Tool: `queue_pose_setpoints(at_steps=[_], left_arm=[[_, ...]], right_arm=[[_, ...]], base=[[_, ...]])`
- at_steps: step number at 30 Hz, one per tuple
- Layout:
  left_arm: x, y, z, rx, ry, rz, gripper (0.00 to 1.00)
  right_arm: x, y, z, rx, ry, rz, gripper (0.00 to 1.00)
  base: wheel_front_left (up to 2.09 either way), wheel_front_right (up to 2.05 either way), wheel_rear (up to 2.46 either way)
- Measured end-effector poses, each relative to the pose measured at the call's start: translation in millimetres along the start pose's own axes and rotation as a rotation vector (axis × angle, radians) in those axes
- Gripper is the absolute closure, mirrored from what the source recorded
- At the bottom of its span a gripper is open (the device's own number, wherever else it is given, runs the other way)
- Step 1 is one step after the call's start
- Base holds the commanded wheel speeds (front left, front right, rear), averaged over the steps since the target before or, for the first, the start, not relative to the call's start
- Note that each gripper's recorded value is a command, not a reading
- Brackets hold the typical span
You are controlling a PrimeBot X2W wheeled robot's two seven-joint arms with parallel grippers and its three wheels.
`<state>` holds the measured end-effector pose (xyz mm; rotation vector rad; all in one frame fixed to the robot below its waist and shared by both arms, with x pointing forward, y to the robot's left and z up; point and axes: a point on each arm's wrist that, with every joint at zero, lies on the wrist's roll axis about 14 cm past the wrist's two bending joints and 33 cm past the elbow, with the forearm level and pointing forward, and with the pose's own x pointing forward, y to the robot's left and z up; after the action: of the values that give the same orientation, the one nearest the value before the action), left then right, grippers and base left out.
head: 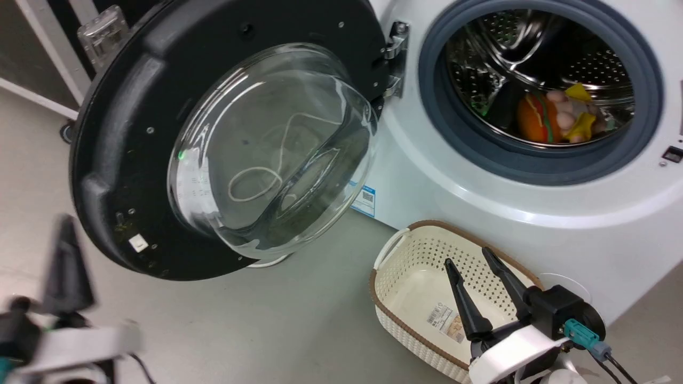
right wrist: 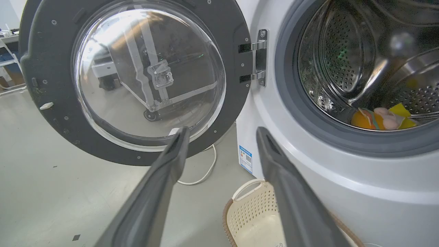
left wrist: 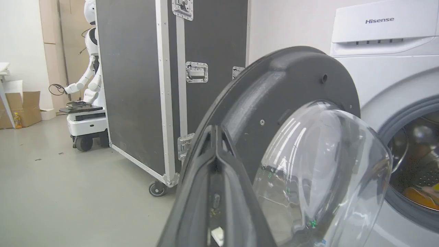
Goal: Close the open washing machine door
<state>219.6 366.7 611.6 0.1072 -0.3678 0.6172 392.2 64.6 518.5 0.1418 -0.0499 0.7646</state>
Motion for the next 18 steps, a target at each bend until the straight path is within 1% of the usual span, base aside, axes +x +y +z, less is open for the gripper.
queue_pose_setpoints(at_steps=[2,4,7,9,14,18], left_arm=[[8,17,17,0.007,-0.058,0.021,1.00],[15,36,28,-0.007,-0.096,0.047,1.00],[29,66,30,-0.074,-0.107,0.099,1.00],[41,86,27,-0.164,-0.082,0.148,1.00],[71,124,14,-0.357,0.074,0.205,1.00],[85,131,-1,-0.569,0.193,0.216,1.00]], right_arm=[[2,3,-1,0.004,-0.001,0.011,0.00],[4,5,-3,0.007,-0.001,0.017,0.00],[6,7,-4,0.031,-0.002,0.023,0.00],[7,9,-6,0.041,0.002,0.028,0.00],[8,12,-12,0.053,0.008,0.038,0.00],[8,12,-16,0.065,0.014,0.036,0.00]], base=[[0.00,0.00,0.00],[0.00,0.00,0.00],[0.00,0.00,0.00],[0.00,0.00,0.00],[0.00,0.00,0.00],[0.00,0.00,0.00]])
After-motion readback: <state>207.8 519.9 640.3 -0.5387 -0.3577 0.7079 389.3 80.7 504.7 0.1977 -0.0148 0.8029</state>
